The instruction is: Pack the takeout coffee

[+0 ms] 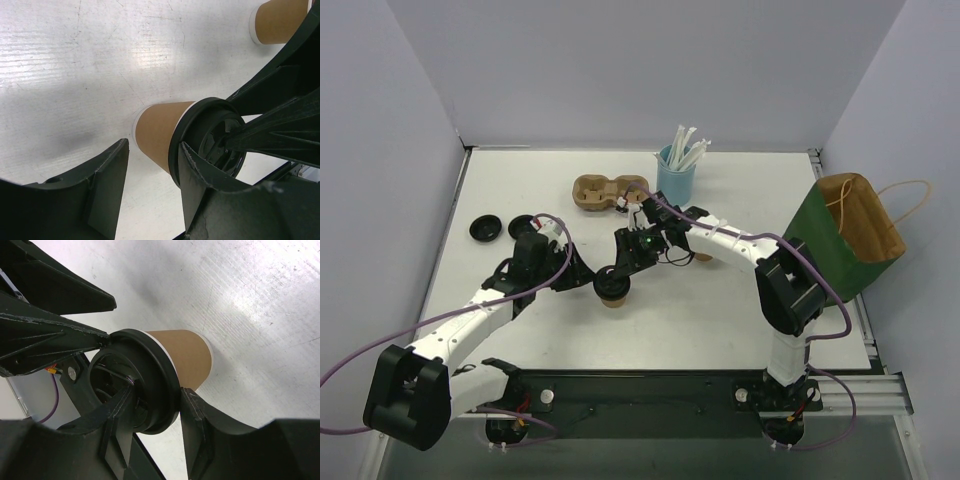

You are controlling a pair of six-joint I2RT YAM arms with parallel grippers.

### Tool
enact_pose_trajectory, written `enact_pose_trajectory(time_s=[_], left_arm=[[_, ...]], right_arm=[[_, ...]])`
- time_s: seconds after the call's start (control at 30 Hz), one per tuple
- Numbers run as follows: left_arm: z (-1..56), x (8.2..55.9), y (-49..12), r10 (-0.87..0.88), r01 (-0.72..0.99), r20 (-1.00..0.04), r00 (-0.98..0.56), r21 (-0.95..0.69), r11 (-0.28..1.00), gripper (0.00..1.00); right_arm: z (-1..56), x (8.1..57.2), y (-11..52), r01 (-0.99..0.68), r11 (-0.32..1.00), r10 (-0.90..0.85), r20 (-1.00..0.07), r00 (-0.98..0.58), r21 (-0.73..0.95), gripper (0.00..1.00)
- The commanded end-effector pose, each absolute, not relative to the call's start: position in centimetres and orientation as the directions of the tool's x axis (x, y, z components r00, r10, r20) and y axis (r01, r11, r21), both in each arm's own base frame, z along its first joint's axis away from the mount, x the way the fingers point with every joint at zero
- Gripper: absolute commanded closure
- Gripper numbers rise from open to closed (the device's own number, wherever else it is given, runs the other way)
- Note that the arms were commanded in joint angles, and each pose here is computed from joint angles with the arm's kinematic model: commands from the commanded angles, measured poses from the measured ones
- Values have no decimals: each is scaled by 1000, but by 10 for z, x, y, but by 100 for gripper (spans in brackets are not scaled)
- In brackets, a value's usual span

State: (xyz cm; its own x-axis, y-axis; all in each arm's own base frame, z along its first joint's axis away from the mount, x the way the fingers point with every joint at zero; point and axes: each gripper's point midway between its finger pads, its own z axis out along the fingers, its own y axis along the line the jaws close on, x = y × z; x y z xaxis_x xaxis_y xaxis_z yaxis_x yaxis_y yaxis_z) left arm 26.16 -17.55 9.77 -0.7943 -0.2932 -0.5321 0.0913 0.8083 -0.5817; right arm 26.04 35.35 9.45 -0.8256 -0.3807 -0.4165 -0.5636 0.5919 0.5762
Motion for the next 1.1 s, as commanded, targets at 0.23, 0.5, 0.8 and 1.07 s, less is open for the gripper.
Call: enact_pose_trajectory(time_s=[0.23, 0.5, 0.8, 1.07], left_arm=[[24, 229, -131, -287, -127, -413, -864, -373, 919, 49], [1, 212, -119, -324, -199, -377, -868, -333, 922, 50], [98, 255, -134, -320, -89, -530, -785, -414, 906, 37], [144, 263, -162, -308, 49, -567, -764, -528, 848, 32]], right_arm=[[22, 245, 316, -499, 711, -395, -305, -866, 495, 68], [10, 242, 308, -435, 754, -328, -291, -898, 493, 69], [39, 234, 326, -417, 745, -261, -348, -901, 521, 70], [40, 231, 332, -361, 795, -190, -365, -912, 488, 70]])
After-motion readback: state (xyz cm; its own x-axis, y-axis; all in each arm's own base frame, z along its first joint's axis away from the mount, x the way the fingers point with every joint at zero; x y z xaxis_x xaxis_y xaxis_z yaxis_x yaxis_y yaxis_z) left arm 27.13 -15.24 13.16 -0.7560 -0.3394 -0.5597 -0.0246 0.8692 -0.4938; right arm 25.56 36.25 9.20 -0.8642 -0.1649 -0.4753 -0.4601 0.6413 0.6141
